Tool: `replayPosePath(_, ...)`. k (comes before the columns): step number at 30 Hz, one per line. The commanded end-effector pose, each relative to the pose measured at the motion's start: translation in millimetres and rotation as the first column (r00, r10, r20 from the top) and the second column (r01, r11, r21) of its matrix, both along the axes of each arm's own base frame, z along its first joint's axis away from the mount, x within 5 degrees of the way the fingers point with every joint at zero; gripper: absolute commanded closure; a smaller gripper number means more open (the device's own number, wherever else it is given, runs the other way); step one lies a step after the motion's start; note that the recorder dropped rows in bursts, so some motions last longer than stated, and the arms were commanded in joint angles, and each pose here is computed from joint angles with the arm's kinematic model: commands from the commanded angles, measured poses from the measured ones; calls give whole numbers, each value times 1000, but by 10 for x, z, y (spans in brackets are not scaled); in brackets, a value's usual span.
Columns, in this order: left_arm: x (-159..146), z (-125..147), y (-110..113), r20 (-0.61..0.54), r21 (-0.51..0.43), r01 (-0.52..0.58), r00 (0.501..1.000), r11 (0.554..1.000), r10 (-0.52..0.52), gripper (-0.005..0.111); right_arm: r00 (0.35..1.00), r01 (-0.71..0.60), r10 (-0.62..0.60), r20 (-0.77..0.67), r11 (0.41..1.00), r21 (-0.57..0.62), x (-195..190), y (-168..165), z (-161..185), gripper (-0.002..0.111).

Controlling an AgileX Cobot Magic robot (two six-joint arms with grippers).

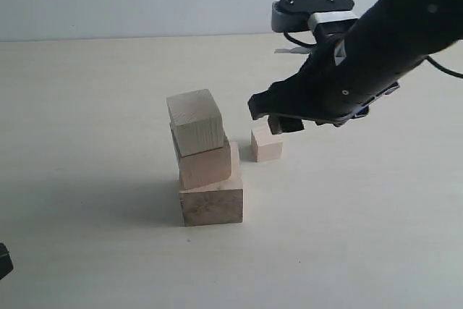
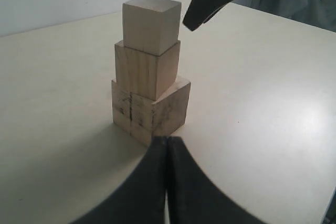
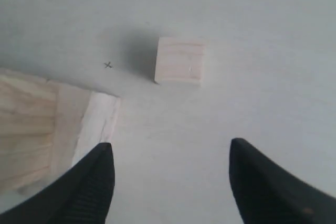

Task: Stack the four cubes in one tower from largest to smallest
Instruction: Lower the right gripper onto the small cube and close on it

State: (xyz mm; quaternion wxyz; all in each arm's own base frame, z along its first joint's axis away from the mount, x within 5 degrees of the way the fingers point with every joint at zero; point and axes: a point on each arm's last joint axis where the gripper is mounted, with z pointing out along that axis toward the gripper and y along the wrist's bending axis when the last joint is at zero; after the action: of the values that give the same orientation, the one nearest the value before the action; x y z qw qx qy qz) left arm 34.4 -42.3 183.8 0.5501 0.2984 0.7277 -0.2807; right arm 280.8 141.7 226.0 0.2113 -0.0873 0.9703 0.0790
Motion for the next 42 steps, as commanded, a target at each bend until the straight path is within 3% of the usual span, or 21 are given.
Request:
replayPosePath(1, -2, 8, 2, 4, -10, -2, 1000, 1000, 2, 107, 999, -27, 26, -25, 999, -40, 255, 56, -225, 47)
replayPosePath(13, -2, 8, 2, 4, -10, -2, 1000, 1000, 2, 107, 999, -29, 27, -31, 999, -41, 756, 99, -627, 47)
replayPosePath(25, -2, 8, 2, 4, -10, -2, 1000, 1000, 2, 107, 995, -49, 45, -90, 998, -48, 782, 137, -865, 47)
replayPosePath(38, -2, 8, 2, 4, -10, -2, 1000, 1000, 2, 107, 997, -36, 34, -62, 999, -25, 830, 163, -875, 48)
replayPosePath(42, -2, 8, 2, 4, -10, -2, 1000, 1000, 2, 107, 998, -20, 20, -65, 1000, -6, 830, 175, -875, 53)
